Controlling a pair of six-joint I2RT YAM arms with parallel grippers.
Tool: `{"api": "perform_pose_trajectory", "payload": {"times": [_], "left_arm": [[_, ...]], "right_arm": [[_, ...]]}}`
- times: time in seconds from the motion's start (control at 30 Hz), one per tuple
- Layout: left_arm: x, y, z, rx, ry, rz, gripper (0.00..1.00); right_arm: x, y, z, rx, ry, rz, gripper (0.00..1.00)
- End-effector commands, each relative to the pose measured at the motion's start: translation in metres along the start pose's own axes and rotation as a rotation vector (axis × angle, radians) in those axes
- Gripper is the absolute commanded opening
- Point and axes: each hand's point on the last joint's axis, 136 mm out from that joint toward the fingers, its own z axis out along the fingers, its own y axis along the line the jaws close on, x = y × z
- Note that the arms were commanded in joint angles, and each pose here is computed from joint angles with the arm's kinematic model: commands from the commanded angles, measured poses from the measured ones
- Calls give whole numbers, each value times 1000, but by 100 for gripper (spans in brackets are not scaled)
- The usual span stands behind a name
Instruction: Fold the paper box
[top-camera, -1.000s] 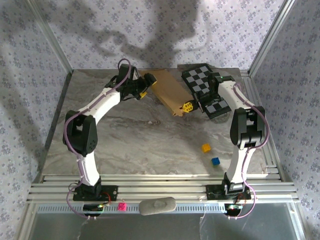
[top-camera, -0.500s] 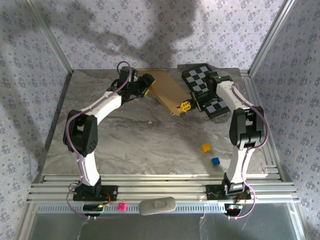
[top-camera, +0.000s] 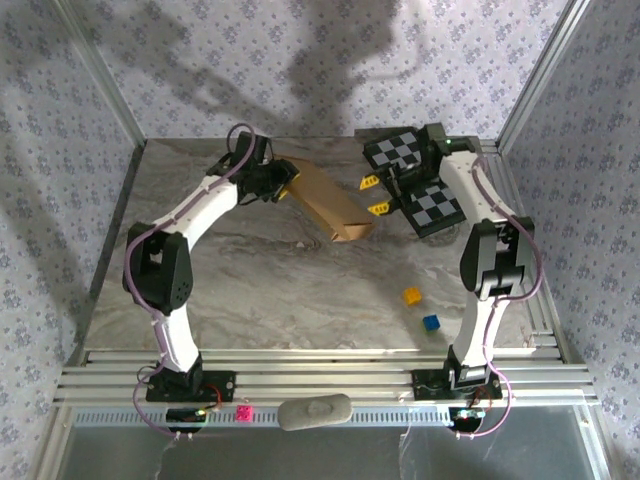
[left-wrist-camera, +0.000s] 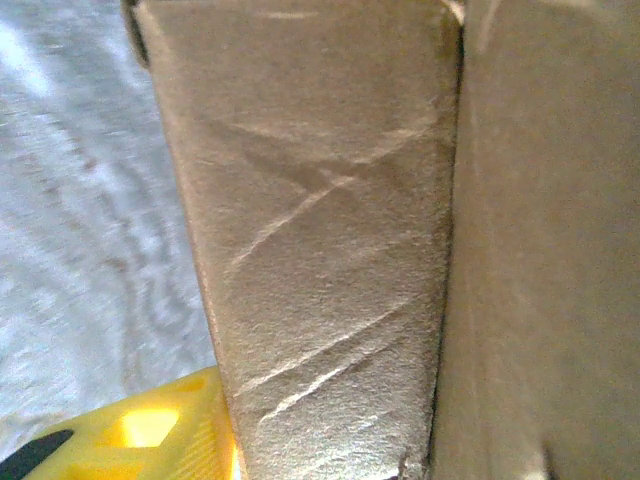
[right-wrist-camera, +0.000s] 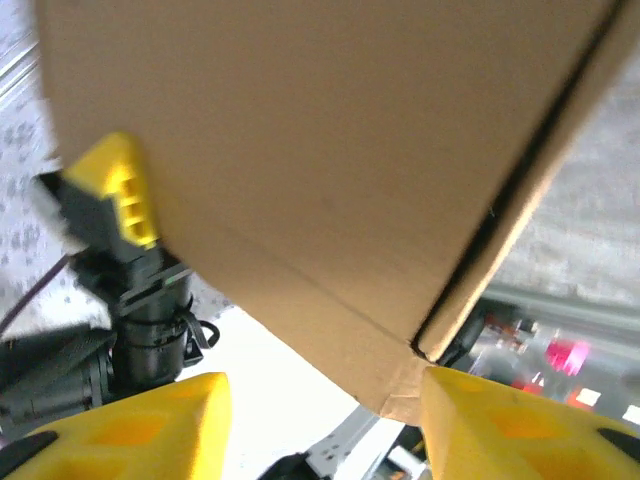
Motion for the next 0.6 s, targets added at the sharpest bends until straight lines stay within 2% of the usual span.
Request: {"api": "perform_pose_trajectory", "payload": {"times": [0.0, 0.1, 0.2, 0.3, 0.4, 0.47, 0.57], "left_arm": [[0, 23, -57, -170, 1, -42, 48], [3, 54, -83, -295, -42, -113, 41], [8, 78, -107, -394, -86, -185, 30], [17, 105, -135, -542, -119, -273, 29], [24, 120, -159, -640, -157, -346, 27], [25, 122, -166, -657, -172, -386, 27], [26, 124, -172, -690, -193, -455, 25]], "right_arm": [[9, 30, -35, -37, -139, -295, 56], [12, 43, -49, 24, -295, -603, 58], [25, 49, -37, 122, -381, -933, 58], [47, 53, -6, 221, -382, -1226, 58], [77, 65, 21, 183, -369, -1456, 60], [94, 70, 31, 156, -336, -1545, 62], [114, 68, 40, 191, -319, -1665, 65]]}}
